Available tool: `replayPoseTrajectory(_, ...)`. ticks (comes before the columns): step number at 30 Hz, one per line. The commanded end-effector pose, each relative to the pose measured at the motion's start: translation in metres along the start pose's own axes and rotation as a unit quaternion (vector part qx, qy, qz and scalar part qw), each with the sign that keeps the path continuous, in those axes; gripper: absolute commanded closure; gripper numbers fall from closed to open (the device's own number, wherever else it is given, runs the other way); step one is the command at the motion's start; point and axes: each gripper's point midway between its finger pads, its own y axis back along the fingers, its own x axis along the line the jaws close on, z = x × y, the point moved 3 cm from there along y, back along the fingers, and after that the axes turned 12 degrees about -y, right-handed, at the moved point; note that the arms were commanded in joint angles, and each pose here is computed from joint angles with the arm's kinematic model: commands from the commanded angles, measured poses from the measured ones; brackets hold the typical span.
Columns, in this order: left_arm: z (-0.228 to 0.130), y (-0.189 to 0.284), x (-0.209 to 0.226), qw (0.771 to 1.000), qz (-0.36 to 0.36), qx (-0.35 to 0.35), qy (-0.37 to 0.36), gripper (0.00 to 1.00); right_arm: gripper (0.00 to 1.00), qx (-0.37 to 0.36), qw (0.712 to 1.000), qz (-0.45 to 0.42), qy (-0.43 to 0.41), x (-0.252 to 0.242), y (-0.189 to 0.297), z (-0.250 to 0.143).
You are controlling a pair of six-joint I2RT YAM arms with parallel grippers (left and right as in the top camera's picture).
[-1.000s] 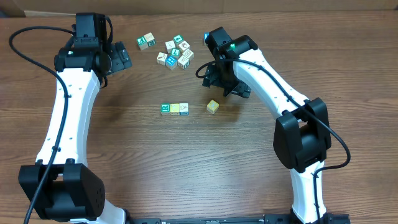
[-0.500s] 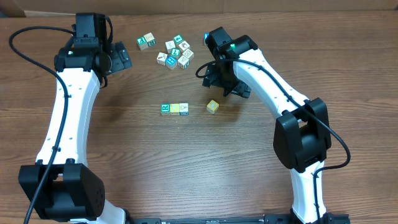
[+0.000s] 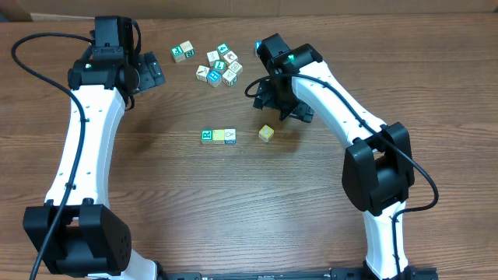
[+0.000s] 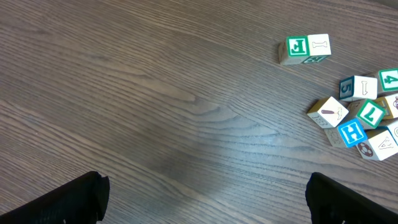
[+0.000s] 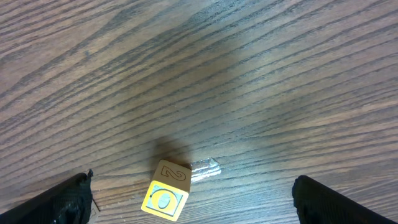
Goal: Form a horizontal line
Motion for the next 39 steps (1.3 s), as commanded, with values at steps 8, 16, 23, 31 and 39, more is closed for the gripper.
replayPoseTrajectory(8, 0.001, 0.0, 0.001, 1.0, 0.008, -0.002, -0.003, 0.01, 0.0, -0.005, 1.0, 0.003, -0.002, -0.004, 0.009, -0.001)
replayPoseTrajectory(16, 0.001, 0.0, 0.001, 1.0, 0.008, -0.002, -0.003, 0.0, 0.0, -0.002, 1.0, -0.001, -0.002, -0.006, -0.006, -0.004)
replayPoseTrajectory(23, 0.001, 0.0, 0.001, 1.0, 0.008, -0.002, -0.003, 0.0, 0.0, -0.003, 1.0, -0.001, -0.002, -0.006, -0.006, -0.004)
replayPoseTrajectory(31, 0.001, 0.0, 0.001, 1.0, 0.008, -0.002, -0.003, 0.01, 0.0, -0.003, 1.0, 0.0, -0.002, -0.006, -0.006, -0.004)
replayPoseTrajectory(39, 0.001, 0.0, 0.001, 1.0, 0.008, -0.002, -0.003, 0.0, 0.0, -0.003, 1.0, 0.0, -0.002, -0.006, -0.006, -0.004)
